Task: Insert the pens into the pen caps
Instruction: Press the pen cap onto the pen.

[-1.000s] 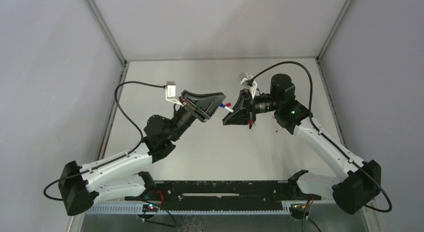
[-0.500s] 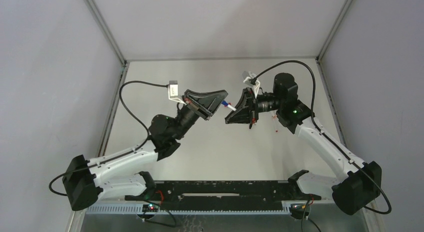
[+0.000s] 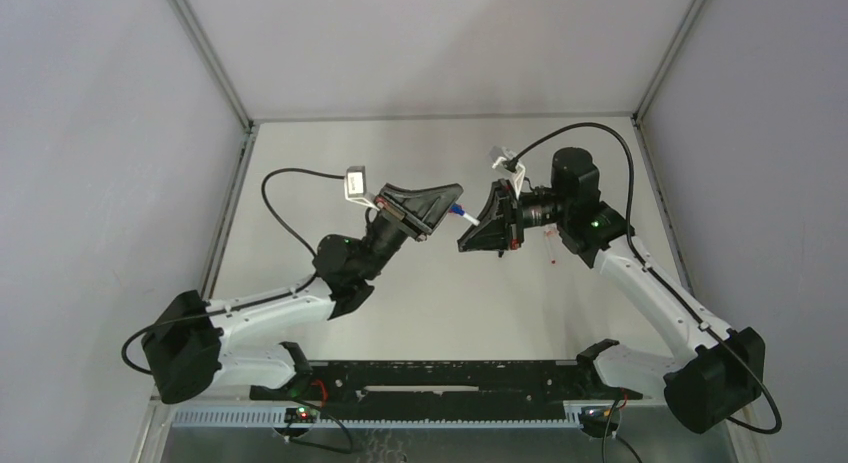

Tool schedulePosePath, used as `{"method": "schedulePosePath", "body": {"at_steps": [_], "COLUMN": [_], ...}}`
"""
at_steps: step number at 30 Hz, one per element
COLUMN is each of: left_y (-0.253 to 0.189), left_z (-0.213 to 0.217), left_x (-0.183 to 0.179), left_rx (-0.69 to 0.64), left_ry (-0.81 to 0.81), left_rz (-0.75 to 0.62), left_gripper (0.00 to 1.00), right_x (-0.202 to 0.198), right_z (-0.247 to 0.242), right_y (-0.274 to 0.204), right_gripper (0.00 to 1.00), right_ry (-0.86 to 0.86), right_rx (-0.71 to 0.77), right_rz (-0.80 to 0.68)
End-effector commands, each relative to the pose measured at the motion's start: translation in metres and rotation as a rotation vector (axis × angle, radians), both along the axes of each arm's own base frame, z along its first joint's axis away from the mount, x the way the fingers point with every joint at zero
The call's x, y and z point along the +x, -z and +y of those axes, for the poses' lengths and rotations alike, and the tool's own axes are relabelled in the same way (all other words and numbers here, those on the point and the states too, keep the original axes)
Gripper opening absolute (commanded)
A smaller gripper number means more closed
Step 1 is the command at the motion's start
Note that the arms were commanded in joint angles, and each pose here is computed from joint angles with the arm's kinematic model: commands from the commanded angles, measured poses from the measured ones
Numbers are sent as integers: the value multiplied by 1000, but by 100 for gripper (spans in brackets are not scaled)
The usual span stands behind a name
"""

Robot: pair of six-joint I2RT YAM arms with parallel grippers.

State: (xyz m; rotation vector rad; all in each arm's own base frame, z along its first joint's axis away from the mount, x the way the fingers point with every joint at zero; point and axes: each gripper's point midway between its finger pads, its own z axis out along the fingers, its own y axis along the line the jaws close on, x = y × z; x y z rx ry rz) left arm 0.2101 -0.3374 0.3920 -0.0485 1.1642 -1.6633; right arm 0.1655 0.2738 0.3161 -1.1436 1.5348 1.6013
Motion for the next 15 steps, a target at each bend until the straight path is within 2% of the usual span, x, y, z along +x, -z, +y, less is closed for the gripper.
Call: {"method": "schedulePosePath", "body": {"at_steps": [1,5,6,7,10,15], "left_y": [68,89,103,106,112,98], "left_z": [-65,-69,-69,-68,-67,-61], "left_x": [-58,-51,-48,-47,-47,-47], "left_rx": [201,332,404,420,405,358], "left_ry": [353,262,226,209,209,203], "left_rz": [106,143,163,174,193,162], "left_gripper": [0,0,0,0,0,0], "right_x": [12,24,22,19,6,9], "right_z": [8,6,5,4,3,-1], "right_y": [-11,-7,-8,-11,-18,-19], "right_gripper": [0,0,0,0,0,0], "right_ry": [54,130,125,105,28,36], "right_rx": [25,-14,-10,0,45,51], "right_rz": [-149,-166,-160,-152,-143,-171]}}
